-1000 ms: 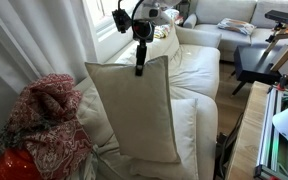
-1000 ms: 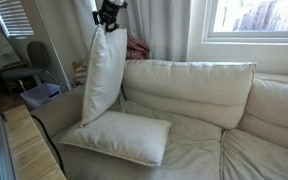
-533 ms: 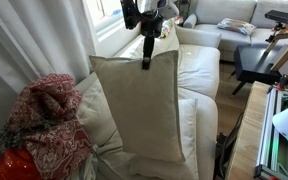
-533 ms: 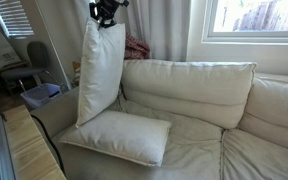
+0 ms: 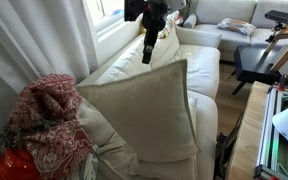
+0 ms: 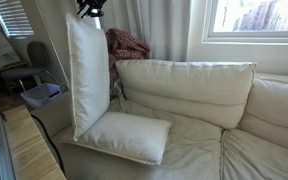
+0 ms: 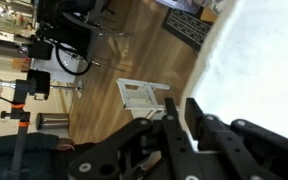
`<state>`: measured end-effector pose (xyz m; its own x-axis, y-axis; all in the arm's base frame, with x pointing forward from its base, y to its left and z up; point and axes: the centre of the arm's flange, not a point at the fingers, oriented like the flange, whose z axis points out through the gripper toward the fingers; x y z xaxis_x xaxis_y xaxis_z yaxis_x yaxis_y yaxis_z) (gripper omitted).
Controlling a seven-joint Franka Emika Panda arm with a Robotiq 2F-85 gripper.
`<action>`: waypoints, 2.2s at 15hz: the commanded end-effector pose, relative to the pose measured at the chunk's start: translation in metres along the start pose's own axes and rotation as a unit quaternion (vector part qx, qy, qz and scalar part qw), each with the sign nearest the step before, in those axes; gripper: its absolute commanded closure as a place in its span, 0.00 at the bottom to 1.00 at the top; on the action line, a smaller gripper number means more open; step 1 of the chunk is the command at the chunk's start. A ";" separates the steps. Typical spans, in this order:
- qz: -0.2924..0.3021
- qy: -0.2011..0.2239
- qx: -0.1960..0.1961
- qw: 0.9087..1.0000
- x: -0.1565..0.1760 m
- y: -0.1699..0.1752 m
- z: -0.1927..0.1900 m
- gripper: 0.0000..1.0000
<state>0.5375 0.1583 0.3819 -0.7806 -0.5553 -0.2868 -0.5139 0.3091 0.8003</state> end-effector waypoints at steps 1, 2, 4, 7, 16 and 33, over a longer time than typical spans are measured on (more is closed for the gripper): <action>-0.013 -0.038 -0.049 0.998 0.007 0.022 0.001 0.95; -0.014 -0.048 -0.058 0.997 0.006 0.025 0.002 0.95; -0.007 -0.047 -0.064 0.997 0.009 0.022 0.005 0.95; 0.000 -0.040 -0.057 0.998 0.014 0.012 0.007 0.57; -0.032 -0.004 0.016 0.999 -0.026 -0.014 0.001 0.00; -0.231 0.092 0.003 0.969 -0.130 -0.059 0.182 0.00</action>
<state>0.5694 0.3036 0.3150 -0.5189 -0.7099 -0.4763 -0.7270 0.0733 0.6827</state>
